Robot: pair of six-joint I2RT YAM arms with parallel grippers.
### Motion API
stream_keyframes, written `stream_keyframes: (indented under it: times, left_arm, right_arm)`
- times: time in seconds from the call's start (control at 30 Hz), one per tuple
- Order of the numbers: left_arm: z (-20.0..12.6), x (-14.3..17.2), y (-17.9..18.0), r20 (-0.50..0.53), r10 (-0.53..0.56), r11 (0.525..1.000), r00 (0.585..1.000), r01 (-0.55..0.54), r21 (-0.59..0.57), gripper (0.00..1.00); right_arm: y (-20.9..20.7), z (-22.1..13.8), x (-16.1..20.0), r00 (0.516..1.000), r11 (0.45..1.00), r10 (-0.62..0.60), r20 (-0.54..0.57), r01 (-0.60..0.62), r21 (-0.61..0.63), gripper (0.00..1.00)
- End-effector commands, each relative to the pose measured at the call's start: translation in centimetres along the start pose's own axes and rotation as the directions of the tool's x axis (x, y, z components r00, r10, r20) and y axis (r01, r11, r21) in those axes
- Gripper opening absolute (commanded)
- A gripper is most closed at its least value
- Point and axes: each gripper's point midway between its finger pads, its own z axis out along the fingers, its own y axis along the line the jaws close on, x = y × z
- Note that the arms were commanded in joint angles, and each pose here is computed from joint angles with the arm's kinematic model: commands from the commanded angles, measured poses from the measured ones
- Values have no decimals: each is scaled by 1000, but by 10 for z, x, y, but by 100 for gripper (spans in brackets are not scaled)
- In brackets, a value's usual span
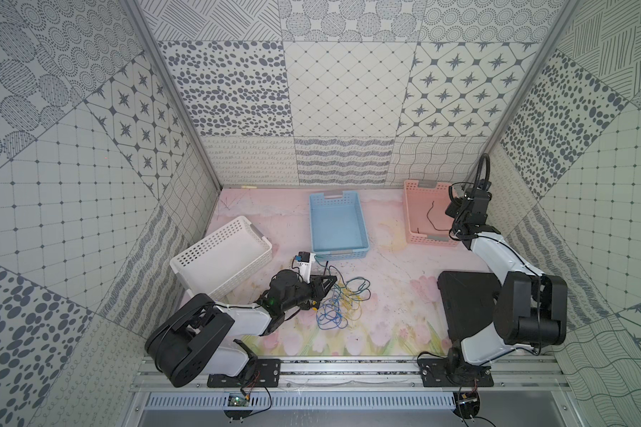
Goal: Untangle and sort cables by color
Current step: Place the cable in the bin, then untie the cable.
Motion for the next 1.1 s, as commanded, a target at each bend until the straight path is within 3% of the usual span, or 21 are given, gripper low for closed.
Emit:
stream_keyframes:
  times: [0.0, 0.1, 0.17, 0.23, 0.3, 0.33, 0.37, 0.43, 0.5, 0.73, 0.83, 0.9, 0.97, 1.07]
  left_arm:
    - [-7, 4, 9, -27, 39, 996, 999, -41, -78, 35]
    - [-13, -2, 8, -7, 53, 994, 999, -54, -99, 43]
    - [-16, -7, 5, 4, 67, 992, 998, -67, -106, 47]
    - [-20, -12, 1, 12, 79, 991, 997, -77, -112, 50]
    - [-23, -14, 0, 8, 88, 989, 996, -86, -124, 54]
    - [-25, -15, 1, 3, 90, 986, 996, -89, -140, 54]
    - [-27, -16, 2, -1, 90, 984, 996, -89, -156, 54]
    - [-32, -16, 6, -21, 76, 976, 997, -79, -205, 55]
    - [-41, -14, 11, -51, 55, 959, 997, -67, -274, 58]
    - [-76, -26, 11, -87, 183, 844, 979, -202, -497, 61]
    - [-84, -29, 13, -110, 189, 809, 976, -218, -546, 61]
    - [-88, -29, 12, -115, 190, 795, 975, -222, -565, 61]
    - [-87, -27, 9, -108, 181, 809, 978, -211, -549, 61]
    - [-74, -22, -7, -86, 154, 878, 984, -176, -444, 61]
  right_arm:
    - [11, -5, -13, 998, 995, 48, 27, -46, -93, 35]
    - [42, -33, -19, 996, 950, 71, 59, -49, -309, 44]
    - [71, -63, -12, 994, 854, 102, 34, -70, -516, 50]
    - [108, -107, -4, 988, 645, 151, -27, -119, -755, 54]
    - [138, -150, 16, 983, 439, 144, -110, -163, -883, 55]
    - [153, -172, 31, 984, 364, 113, -137, -170, -916, 55]
    - [165, -189, 46, 987, 323, 71, -143, -158, -933, 55]
    - [186, -221, 88, 990, 303, -63, -129, -104, -947, 56]
    - [202, -245, 132, 973, 335, -205, -106, -32, -942, 57]
    - [200, -284, 210, 896, 316, -409, -174, -40, -948, 62]
    - [177, -270, 236, 861, 389, -479, -169, 36, -920, 62]
    - [171, -264, 239, 880, 425, -442, -175, 33, -905, 62]
    - [177, -276, 235, 876, 368, -454, -165, 16, -930, 62]
    - [185, -284, 242, 876, 314, -437, -203, -63, -947, 62]
